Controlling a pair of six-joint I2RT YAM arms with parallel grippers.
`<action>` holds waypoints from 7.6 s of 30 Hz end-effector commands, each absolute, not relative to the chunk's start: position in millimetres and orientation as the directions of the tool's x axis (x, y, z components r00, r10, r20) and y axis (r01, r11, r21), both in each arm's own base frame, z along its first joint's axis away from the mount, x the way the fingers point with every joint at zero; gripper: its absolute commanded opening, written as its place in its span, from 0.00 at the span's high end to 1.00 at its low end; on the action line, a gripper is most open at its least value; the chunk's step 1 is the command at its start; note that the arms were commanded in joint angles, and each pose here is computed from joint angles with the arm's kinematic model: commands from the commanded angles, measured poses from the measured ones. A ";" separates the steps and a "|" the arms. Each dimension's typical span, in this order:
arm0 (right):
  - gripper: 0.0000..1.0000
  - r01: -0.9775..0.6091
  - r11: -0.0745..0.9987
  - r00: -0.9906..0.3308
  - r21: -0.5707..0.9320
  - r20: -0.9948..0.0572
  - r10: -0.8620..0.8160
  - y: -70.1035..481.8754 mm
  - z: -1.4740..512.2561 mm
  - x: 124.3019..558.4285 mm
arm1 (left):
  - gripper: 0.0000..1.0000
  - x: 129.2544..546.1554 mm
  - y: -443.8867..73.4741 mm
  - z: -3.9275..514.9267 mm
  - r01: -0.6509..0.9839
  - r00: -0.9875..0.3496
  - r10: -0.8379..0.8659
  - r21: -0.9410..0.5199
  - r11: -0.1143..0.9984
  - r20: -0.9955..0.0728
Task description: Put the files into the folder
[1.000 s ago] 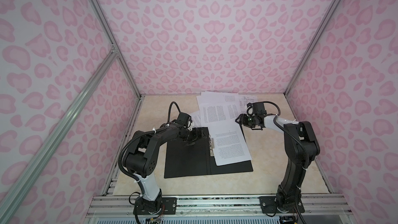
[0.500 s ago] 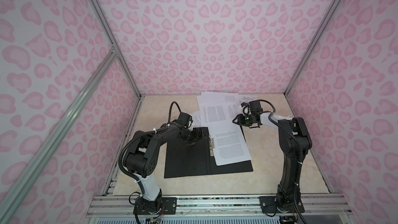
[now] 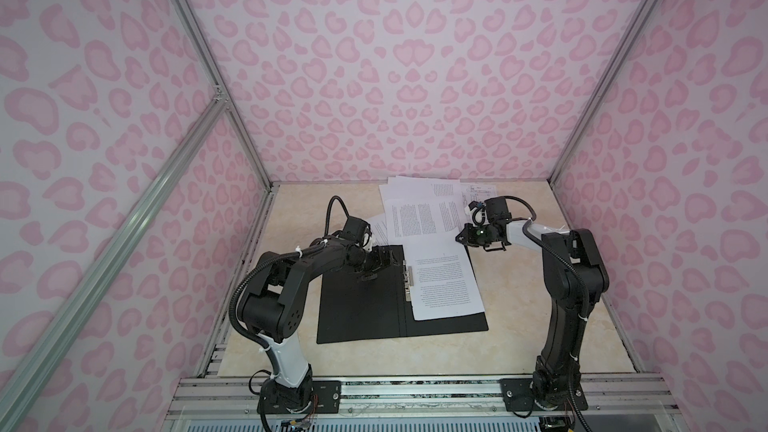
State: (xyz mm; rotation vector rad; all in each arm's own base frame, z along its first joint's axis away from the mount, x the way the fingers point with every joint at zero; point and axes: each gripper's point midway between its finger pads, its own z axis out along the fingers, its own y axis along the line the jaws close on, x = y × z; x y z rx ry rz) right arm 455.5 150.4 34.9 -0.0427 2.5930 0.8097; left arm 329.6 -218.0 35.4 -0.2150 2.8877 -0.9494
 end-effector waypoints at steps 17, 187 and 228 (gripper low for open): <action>1.00 -0.196 0.824 -0.920 0.531 -0.391 0.033 146.5 35.0 434.0 | 0.02 308.8 -199.1 8.7 -0.176 -0.983 -0.183 -0.494 0.851 0.034; 0.19 0.282 0.497 -0.646 0.821 -0.220 0.731 228.7 72.9 495.9 | 0.02 471.0 -266.2 0.3 -0.224 -0.968 -0.244 -0.666 0.712 0.065; 0.30 0.378 0.366 -0.511 0.850 -0.138 0.848 210.8 53.4 493.0 | 0.02 472.1 -258.4 3.7 -0.257 -0.958 -0.274 -0.695 0.672 0.088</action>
